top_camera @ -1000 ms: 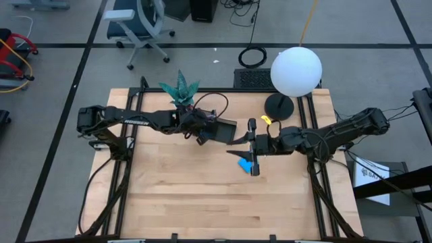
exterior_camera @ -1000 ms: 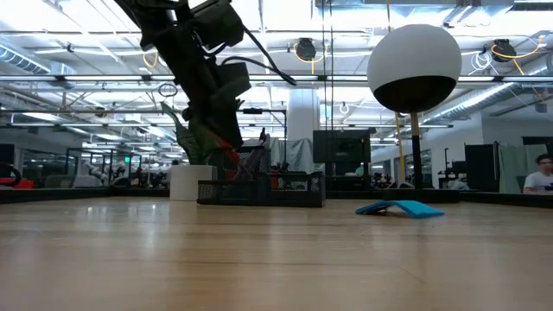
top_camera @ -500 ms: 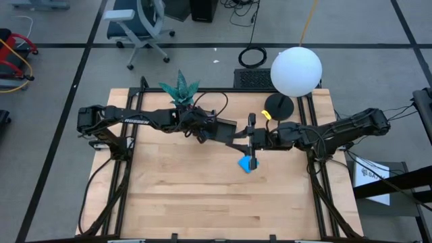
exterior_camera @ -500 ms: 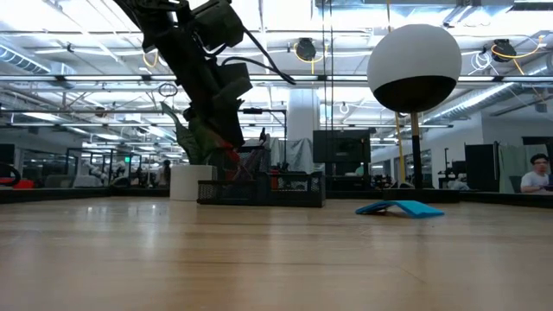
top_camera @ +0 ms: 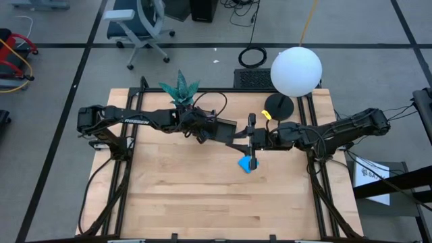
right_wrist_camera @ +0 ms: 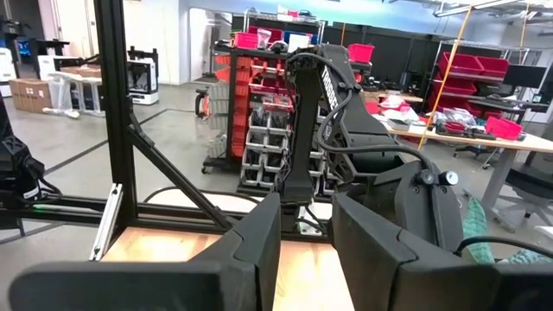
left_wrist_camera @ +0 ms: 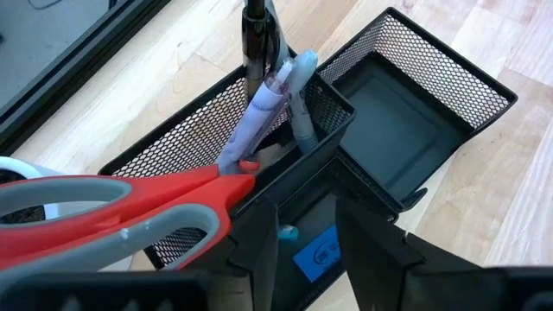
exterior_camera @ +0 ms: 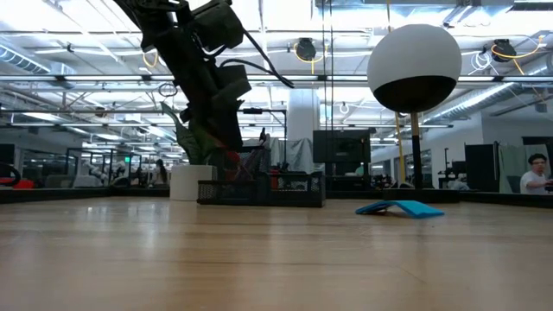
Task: Pick and place office supplies into organizer
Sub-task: Put the blue paper into the black desk organizer
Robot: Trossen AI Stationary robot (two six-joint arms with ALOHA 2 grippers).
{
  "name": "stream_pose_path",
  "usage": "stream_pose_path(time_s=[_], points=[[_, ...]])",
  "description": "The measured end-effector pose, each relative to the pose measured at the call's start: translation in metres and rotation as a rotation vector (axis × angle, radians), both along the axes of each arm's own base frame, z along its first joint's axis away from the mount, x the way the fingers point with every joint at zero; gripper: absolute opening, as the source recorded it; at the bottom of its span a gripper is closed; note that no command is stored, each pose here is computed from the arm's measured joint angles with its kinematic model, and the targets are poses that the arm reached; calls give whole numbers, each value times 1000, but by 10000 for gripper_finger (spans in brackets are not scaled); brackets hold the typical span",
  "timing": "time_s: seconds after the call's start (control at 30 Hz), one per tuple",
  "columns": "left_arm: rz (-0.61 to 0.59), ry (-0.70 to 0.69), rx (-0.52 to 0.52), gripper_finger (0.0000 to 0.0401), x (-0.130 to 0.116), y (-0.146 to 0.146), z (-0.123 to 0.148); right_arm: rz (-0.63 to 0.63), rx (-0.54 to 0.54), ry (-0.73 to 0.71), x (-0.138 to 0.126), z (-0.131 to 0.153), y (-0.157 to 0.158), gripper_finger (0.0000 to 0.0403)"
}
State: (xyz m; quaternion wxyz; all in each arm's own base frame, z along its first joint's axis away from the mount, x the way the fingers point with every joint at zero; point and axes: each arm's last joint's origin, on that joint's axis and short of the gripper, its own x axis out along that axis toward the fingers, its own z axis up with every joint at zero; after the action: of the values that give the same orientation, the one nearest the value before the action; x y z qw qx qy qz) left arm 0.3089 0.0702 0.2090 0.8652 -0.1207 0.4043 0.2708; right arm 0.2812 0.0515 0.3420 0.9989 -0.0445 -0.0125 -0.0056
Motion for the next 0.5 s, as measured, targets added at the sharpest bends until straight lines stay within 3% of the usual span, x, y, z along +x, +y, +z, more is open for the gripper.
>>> stream_pose_path(time_s=[0.3,0.5], points=[[0,0,-1,133,0,0,0,0,-3,0,0,0,0,100],[9,-7,-13,133,0,0,0,-2,-86,1,0,0,0,100]])
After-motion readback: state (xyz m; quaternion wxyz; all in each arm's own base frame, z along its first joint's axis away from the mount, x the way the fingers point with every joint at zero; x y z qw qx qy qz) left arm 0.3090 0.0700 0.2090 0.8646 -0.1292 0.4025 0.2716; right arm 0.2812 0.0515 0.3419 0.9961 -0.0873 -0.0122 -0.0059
